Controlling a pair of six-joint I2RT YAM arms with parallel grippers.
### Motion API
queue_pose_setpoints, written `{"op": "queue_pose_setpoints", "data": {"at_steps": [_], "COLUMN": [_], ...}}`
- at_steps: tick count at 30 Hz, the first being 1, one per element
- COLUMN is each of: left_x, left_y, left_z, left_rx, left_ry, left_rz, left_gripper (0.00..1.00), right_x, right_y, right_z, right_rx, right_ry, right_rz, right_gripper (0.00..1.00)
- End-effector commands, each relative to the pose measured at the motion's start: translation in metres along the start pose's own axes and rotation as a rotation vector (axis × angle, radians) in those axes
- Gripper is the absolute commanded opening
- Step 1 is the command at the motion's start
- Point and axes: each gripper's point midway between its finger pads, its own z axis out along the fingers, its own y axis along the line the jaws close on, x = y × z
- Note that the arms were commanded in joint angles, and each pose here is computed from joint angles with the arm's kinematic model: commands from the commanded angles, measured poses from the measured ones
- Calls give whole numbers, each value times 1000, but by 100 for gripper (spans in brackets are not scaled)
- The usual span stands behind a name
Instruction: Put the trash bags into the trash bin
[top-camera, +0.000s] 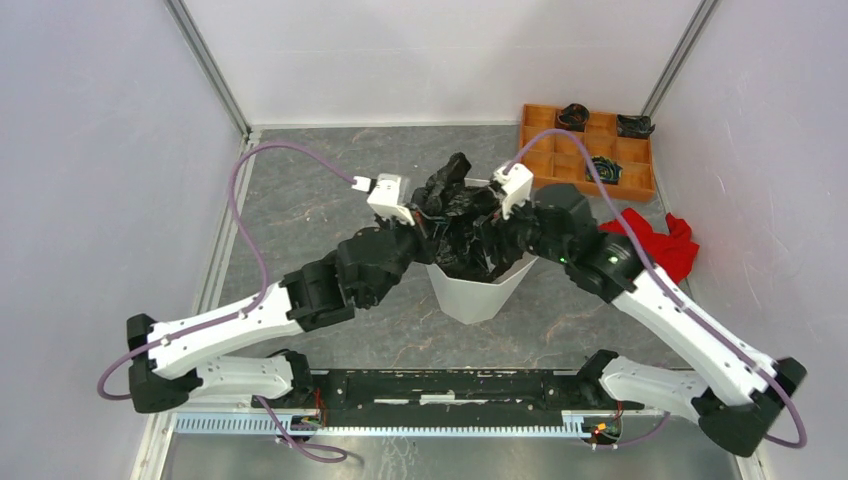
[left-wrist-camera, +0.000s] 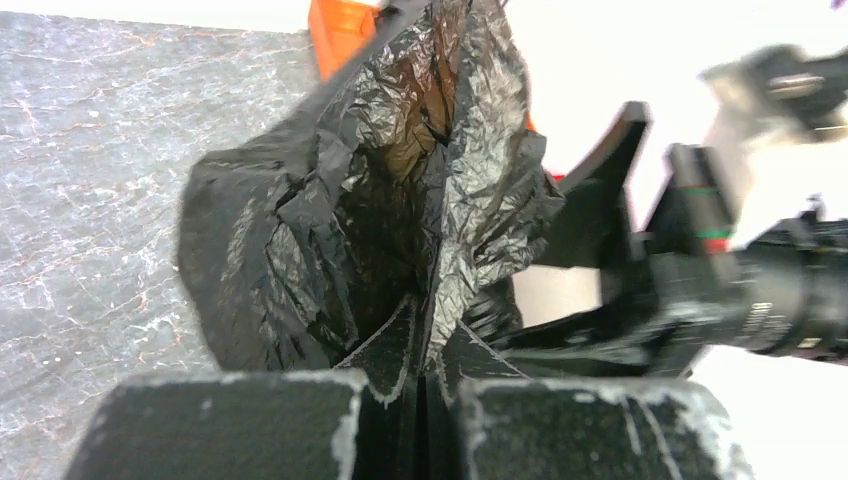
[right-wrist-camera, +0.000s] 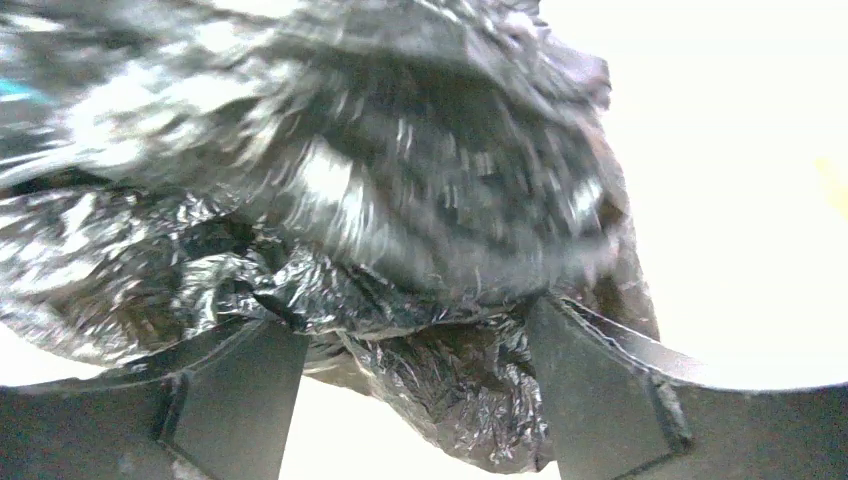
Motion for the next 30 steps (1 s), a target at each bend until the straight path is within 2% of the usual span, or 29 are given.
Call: {"op": "queue_pose_setpoints", "data": {"at_steps": [1,2,7,13,17,22,26,28,30], "left_x": [-34,-35,-39,-40,-31,-31,-35,-37,-38], "left_y": [-2,-1,-4,-15,-20,-23,-29,-33,-36], "left_z": [-17,-18,-22,-22,-22,-24,-26,-27,-27], "left_rx": [41,43,74,123,166,195,218,234,248], "left_ry": [-90,-95,-100,-90,-69,-73,-72,-71,-65], "left_rz": [-185,-205,-242,-237,-215,-216,-223,-225,-223], "left_gripper": [2,2,2,2,2,2,2,2,2], "right_x": [-63,-70,-89,-93,-107,-114,-114,-117,-120], "right_y": [1,1,-5,-11,-13,-9,6,17,15], "right_z": [-55,-63,-84,-92,-98,-71,-45,-41,-40], "right_rx": [29,39,84,125,143,108,5,-56,-46], "right_ry": [-212,-236,-303,-322,-386,-426,-456,-487,-521], "right_rz": [-45,-45,-42,-45,12,7,-96,-136,-138], "right_gripper": [86,90,98,98,98,94,85,83,79]}}
